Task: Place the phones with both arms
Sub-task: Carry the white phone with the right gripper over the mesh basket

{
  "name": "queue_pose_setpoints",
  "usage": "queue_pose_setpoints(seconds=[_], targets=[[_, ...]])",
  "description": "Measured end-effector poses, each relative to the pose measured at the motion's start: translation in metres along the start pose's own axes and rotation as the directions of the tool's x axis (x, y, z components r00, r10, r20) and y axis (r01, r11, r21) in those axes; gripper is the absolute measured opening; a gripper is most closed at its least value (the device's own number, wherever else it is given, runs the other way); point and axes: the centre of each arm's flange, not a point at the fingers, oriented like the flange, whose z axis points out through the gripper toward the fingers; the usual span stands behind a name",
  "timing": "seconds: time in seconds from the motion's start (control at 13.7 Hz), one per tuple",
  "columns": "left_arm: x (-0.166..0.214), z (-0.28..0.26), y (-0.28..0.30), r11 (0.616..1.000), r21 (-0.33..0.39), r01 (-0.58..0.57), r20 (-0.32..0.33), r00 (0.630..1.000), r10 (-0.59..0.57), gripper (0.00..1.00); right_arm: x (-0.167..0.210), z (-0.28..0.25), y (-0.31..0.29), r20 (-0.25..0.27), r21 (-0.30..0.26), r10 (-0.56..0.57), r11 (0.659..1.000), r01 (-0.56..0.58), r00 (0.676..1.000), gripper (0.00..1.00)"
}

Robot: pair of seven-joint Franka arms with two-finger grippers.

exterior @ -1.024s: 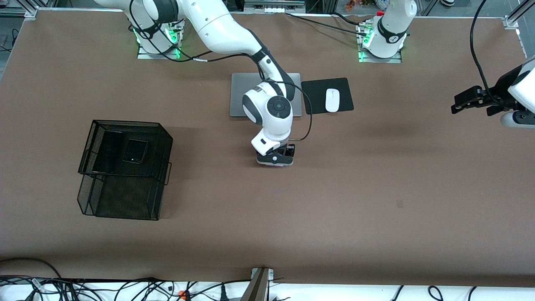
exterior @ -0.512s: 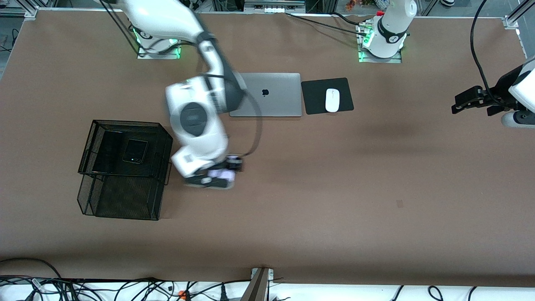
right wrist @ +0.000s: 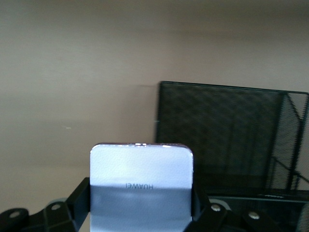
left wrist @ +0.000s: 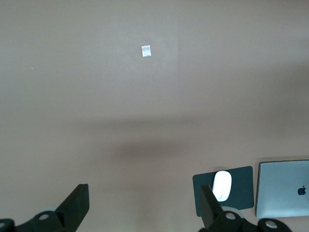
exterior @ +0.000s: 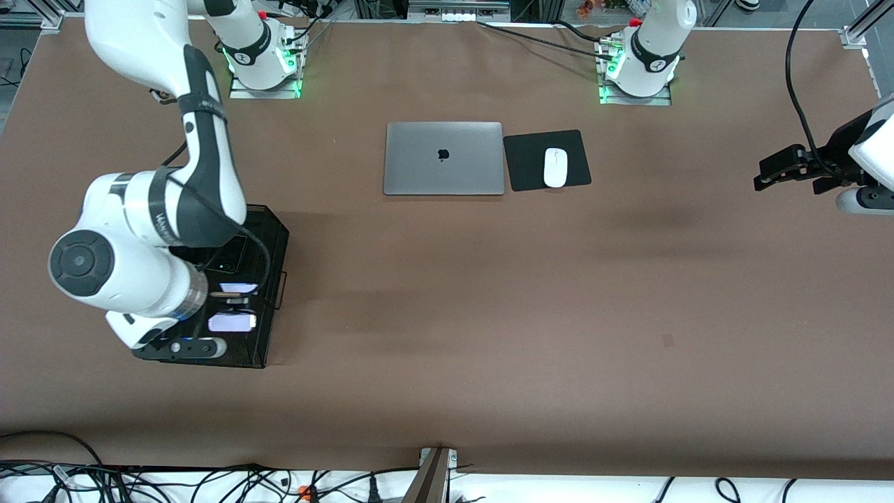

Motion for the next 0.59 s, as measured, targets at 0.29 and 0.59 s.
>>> queue_pose_setpoints(seconds=[0.29,0.59], targets=[[0.000,0.000,0.000,1.000,0.000,0.000,0.000,1.000,0.000,1.00,0.015,0.050,0.033,-0.001,-0.094,-0.007,0.996,0.007,1.000,0.85],[0.000,0.000,0.000,1.000,0.000,0.008,0.000,1.000,-0.008,1.00,0.030,0.101,0.079,-0.029,-0.091,0.038,0.995,-0.040,0.999,0.85]])
